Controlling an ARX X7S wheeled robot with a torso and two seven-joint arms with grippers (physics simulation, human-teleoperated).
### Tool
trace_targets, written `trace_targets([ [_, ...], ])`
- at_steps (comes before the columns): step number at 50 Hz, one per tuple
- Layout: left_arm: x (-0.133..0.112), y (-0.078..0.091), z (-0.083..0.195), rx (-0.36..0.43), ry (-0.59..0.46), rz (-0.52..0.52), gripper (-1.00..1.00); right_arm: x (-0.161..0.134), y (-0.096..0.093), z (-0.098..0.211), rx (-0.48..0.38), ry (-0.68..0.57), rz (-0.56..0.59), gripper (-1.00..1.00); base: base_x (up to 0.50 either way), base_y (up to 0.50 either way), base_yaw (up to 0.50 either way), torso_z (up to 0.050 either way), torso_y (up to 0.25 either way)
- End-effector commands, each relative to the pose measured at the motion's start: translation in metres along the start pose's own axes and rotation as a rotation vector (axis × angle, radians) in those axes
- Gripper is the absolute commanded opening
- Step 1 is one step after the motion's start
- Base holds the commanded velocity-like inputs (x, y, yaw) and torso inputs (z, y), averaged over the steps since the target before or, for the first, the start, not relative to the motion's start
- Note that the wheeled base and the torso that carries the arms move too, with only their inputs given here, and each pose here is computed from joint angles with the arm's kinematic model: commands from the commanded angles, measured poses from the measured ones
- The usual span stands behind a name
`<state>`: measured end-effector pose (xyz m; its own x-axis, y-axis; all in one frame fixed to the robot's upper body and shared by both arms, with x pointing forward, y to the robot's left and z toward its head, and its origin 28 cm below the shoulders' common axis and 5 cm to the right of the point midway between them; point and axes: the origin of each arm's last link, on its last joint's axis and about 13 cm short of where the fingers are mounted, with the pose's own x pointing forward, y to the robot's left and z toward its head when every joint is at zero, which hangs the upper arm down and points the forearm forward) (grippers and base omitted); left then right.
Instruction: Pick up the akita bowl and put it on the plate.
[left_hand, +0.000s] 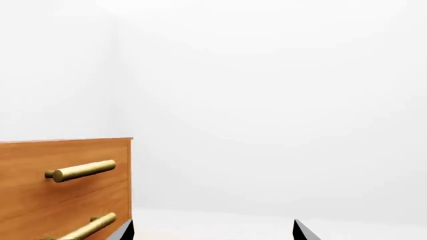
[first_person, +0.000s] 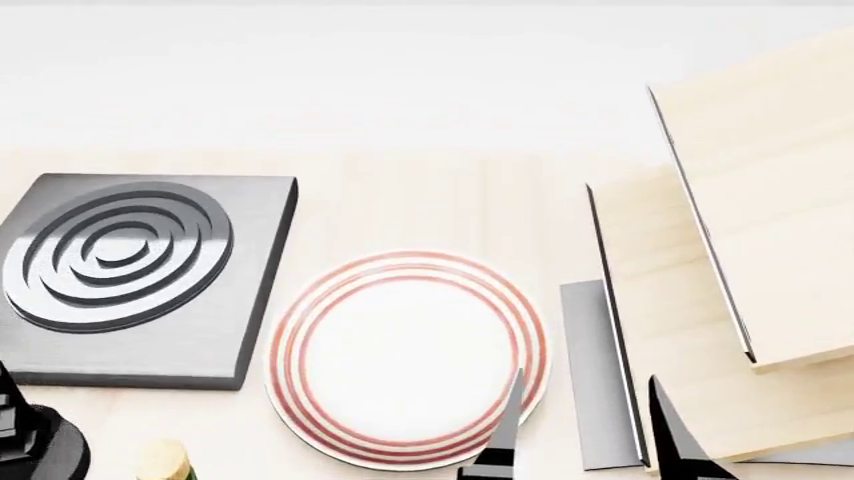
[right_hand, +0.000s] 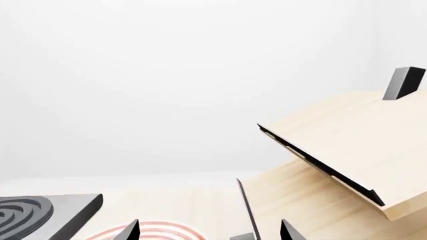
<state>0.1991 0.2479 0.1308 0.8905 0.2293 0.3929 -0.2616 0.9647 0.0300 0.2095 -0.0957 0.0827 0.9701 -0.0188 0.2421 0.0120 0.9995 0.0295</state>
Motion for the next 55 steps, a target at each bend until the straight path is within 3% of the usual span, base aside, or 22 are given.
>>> trace_targets([
  [1,0.000,0.016,0.010,0.107,-0.004,0.040,1.00,0.001,0.002,-0.001,-0.001,0.009,0.006,1.00,0.00,0.00,0.00,0.000,0.000],
  [27,0.004,0.056,0.033,0.339,0.014,0.172,1.00,0.002,0.006,-0.007,-0.012,0.025,0.025,1.00,0.00,0.00,0.00,0.000,0.000],
  [55,0.002,0.095,0.049,0.438,0.073,0.290,1.00,0.004,0.008,-0.012,-0.020,0.042,0.034,1.00,0.00,0.00,0.00,0.000,0.000],
])
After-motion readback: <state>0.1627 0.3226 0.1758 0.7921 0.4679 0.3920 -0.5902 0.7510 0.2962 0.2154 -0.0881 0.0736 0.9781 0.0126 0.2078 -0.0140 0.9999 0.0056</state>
